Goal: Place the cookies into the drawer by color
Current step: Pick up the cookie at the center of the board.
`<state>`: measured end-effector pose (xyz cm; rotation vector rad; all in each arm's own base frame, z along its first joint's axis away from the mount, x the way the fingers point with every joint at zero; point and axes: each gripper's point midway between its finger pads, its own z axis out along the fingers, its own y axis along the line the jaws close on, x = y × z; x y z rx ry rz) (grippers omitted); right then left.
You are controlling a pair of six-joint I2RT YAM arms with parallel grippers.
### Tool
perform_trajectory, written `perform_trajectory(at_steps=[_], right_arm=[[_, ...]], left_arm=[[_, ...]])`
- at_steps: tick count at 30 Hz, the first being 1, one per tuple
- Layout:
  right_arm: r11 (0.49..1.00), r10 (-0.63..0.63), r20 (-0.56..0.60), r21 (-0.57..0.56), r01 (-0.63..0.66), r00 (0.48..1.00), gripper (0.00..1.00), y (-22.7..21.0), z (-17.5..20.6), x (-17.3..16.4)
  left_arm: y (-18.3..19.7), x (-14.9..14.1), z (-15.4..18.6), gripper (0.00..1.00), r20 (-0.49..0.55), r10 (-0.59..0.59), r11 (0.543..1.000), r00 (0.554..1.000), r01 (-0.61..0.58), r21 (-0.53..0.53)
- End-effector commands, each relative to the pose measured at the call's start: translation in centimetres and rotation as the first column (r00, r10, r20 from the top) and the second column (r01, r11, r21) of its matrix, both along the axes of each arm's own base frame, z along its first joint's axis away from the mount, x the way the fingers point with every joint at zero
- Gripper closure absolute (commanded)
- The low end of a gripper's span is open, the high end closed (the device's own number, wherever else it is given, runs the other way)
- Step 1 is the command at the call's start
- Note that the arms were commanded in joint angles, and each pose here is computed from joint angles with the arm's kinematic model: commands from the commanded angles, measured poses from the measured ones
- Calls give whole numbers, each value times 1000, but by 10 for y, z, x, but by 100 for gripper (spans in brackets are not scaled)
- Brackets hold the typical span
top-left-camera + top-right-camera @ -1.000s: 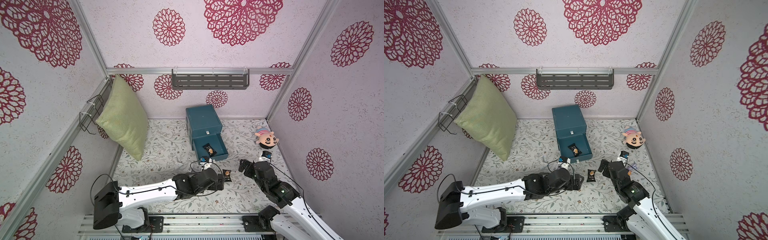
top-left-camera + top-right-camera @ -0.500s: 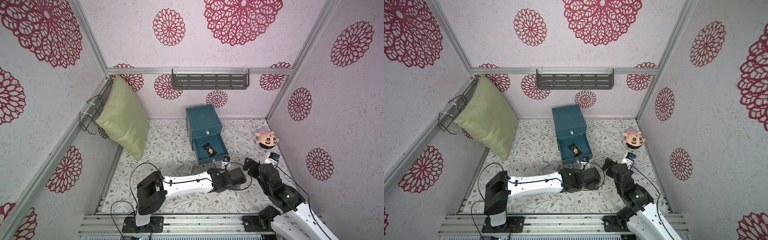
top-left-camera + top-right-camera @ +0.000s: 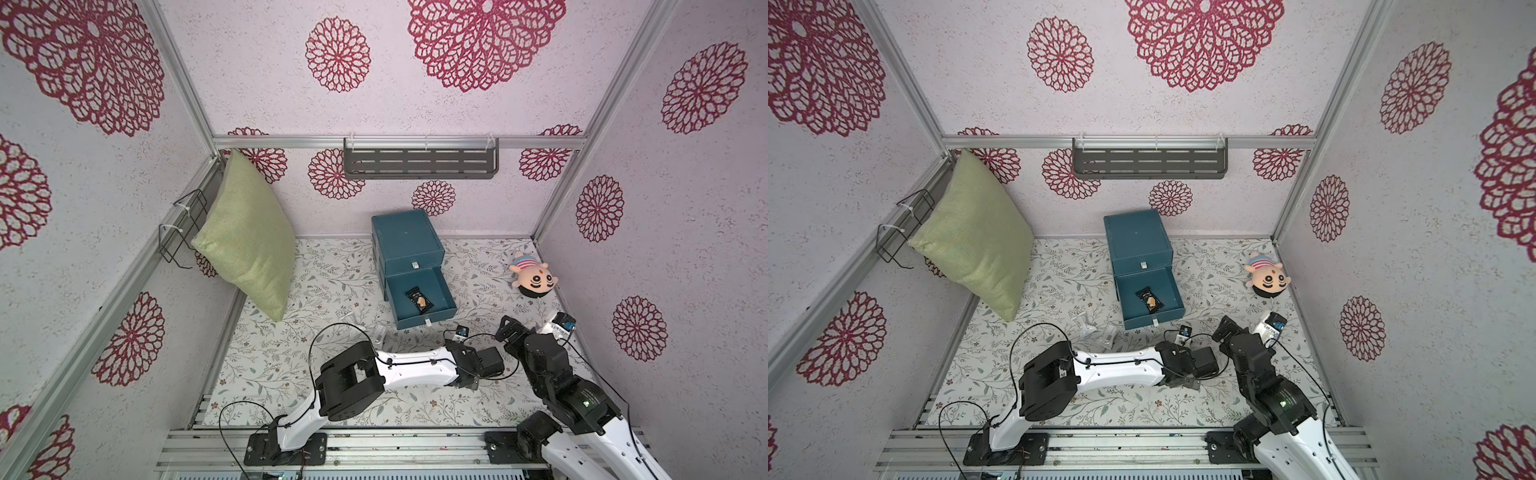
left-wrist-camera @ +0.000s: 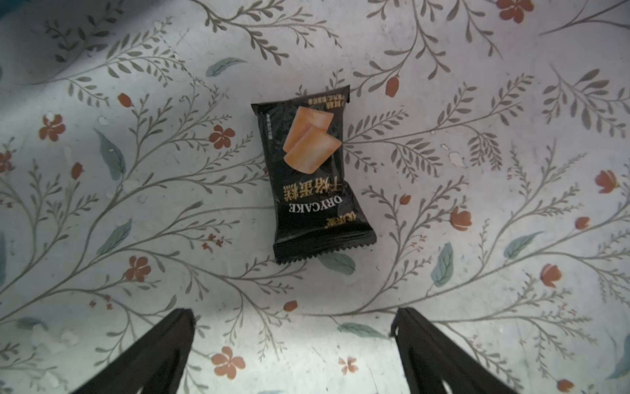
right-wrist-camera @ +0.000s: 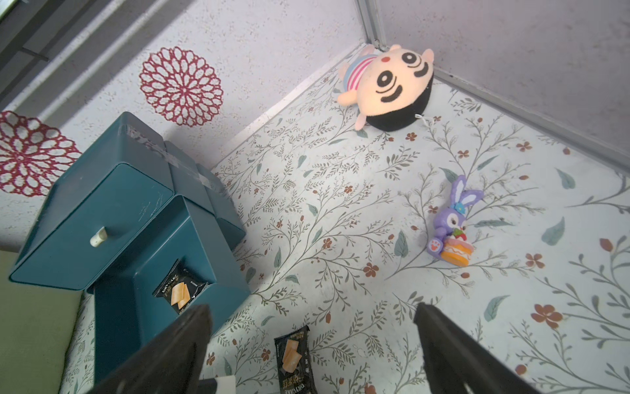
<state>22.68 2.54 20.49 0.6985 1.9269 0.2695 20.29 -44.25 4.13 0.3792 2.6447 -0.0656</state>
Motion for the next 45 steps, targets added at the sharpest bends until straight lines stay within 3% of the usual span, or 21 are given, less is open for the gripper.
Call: perform_trajectory(at_steps=[1,10,19,23,33,37,41,45], right_arm=[[994,-111,-24,4,111,994,1,-17,-6,-5],[988,-153,-61,-3,153,986,1,-21,-14,-7],[986,-166,-76,-10,166,983,1,-23,-19,-9],[990,-142,-84,-1,143,986,1,-19,-21,-8],[995,-96,-88,1,97,991,1,-10,-23,-3],[996,-91,-90,2,91,992,1,-8,-24,-2],[998,-61,-86,6,62,994,1,-3,-24,1],[999,48,-59,19,-47,997,1,15,-22,7]], left_arm=[[-5,12,-8,3,-25,2,1000,1000,-3,-30],[-18,33,-22,4,-71,18,993,997,-26,-115],[-18,49,-46,9,-106,29,995,994,-39,-89],[-19,52,-51,15,-104,20,998,994,-27,-61],[-15,48,-50,52,-112,22,998,993,-28,-47],[-12,43,-47,62,-120,18,998,993,-24,-51],[-6,35,-46,64,-129,20,998,991,-28,-64],[1,28,-41,64,-132,28,996,991,-39,-78]])
